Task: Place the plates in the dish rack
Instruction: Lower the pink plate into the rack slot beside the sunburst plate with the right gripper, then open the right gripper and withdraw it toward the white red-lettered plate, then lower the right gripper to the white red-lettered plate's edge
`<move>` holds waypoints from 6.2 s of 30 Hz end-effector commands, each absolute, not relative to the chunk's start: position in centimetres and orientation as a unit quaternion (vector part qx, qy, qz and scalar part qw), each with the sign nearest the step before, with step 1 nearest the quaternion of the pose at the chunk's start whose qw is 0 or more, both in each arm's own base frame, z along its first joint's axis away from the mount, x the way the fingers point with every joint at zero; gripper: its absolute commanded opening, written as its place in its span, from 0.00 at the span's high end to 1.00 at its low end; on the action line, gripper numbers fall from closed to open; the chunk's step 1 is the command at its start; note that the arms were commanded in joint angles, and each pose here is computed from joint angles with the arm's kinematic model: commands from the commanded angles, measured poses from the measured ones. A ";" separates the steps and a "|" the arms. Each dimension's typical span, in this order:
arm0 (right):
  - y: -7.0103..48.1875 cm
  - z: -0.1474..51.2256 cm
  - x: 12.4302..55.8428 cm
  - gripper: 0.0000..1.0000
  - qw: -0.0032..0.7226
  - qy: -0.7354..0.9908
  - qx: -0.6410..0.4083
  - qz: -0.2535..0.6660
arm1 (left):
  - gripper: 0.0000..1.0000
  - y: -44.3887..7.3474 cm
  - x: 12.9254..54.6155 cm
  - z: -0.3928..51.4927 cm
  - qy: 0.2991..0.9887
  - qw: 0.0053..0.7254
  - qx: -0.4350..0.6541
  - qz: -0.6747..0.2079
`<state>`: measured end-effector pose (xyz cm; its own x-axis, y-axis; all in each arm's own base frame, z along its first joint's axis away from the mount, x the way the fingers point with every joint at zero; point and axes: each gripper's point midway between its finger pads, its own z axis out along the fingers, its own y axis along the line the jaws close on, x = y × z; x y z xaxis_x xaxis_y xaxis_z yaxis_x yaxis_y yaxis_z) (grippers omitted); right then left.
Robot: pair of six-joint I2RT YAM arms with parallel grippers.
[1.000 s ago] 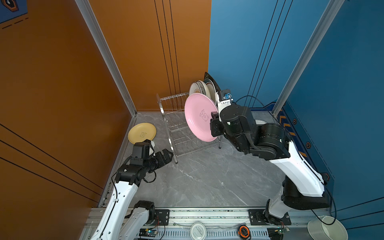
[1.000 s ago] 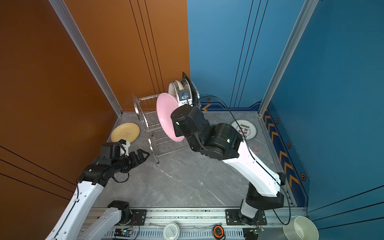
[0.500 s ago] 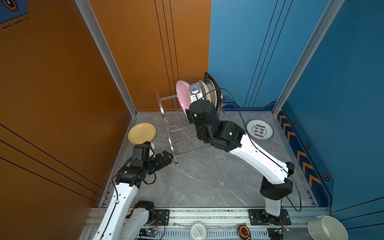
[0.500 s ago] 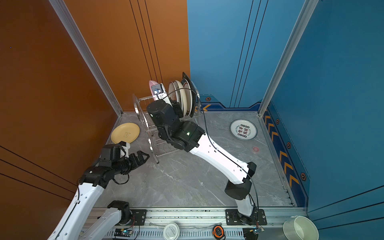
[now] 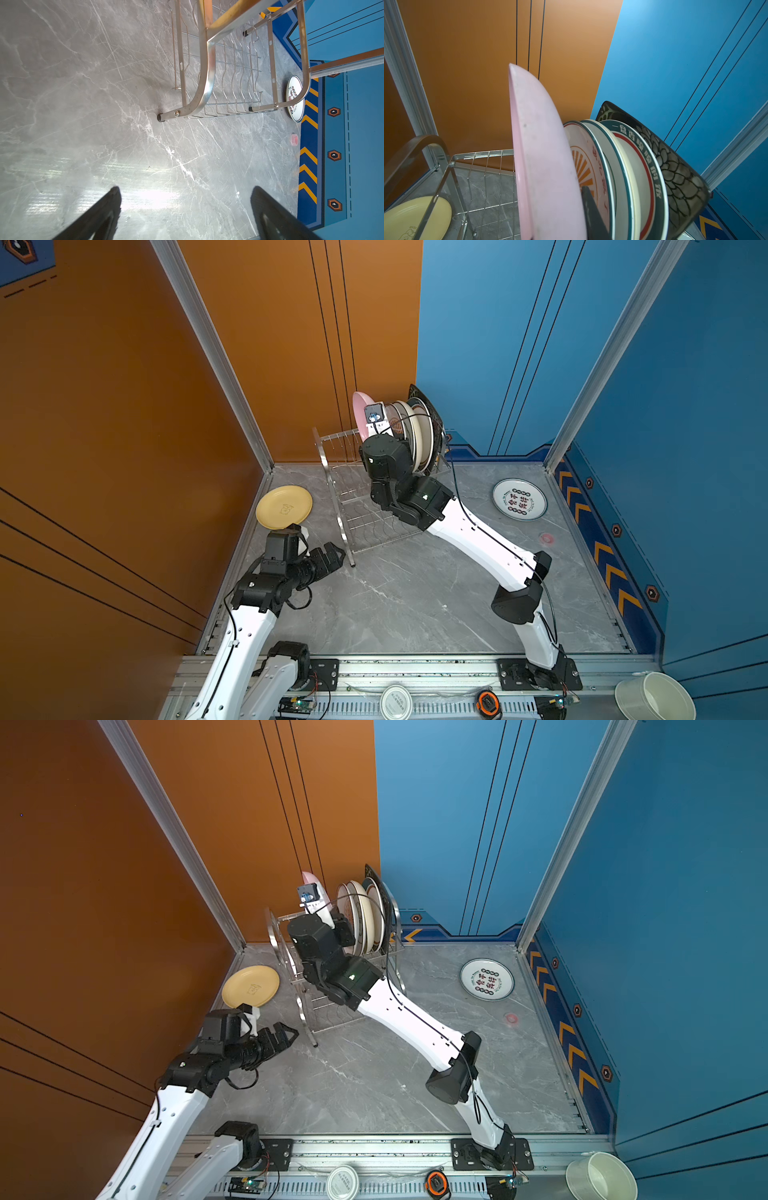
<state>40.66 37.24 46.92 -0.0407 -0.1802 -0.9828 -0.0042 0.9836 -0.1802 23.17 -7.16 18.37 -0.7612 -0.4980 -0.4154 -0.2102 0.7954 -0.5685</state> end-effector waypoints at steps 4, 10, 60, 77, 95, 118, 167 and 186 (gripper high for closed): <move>36.0 47.2 42.0 0.99 0.695 0.715 -0.029 -0.069 | 0.02 -6.7 23.2 18.2 0.902 0.292 -0.200 -0.247; 36.0 45.5 43.0 0.99 0.683 0.725 -0.030 -0.077 | 0.02 -6.6 23.2 18.1 0.902 0.291 -0.204 -0.246; 35.1 46.3 37.1 0.26 0.649 0.755 -0.092 -0.026 | 0.02 -6.4 22.7 19.0 0.890 0.310 -0.212 -0.258; 27.2 40.1 27.8 0.21 0.523 0.842 -0.081 0.102 | 0.02 -9.0 21.6 20.3 0.894 0.319 -0.140 -0.282; 9.0 27.0 30.4 0.18 0.386 0.893 0.158 0.168 | 0.02 -11.8 19.9 19.0 0.909 0.295 -0.078 -0.285; -6.6 13.8 41.4 0.22 0.325 0.794 0.424 0.289 | 0.02 -14.0 20.0 17.6 0.914 0.274 -0.058 -0.293; -10.7 0.2 47.3 0.75 0.300 0.673 0.579 0.349 | 0.02 -14.4 21.5 17.9 0.917 0.283 -0.072 -0.272; -10.5 0.2 47.6 1.00 0.299 0.661 0.576 0.377 | 0.02 -14.8 21.7 18.5 0.916 0.286 -0.062 -0.274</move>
<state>49.21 -11.07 3.18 -0.1528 0.9877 -0.0345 0.4578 0.1017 0.8832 21.24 -14.68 17.18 -0.8482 -0.2642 -0.4592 0.0262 0.8449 -0.5344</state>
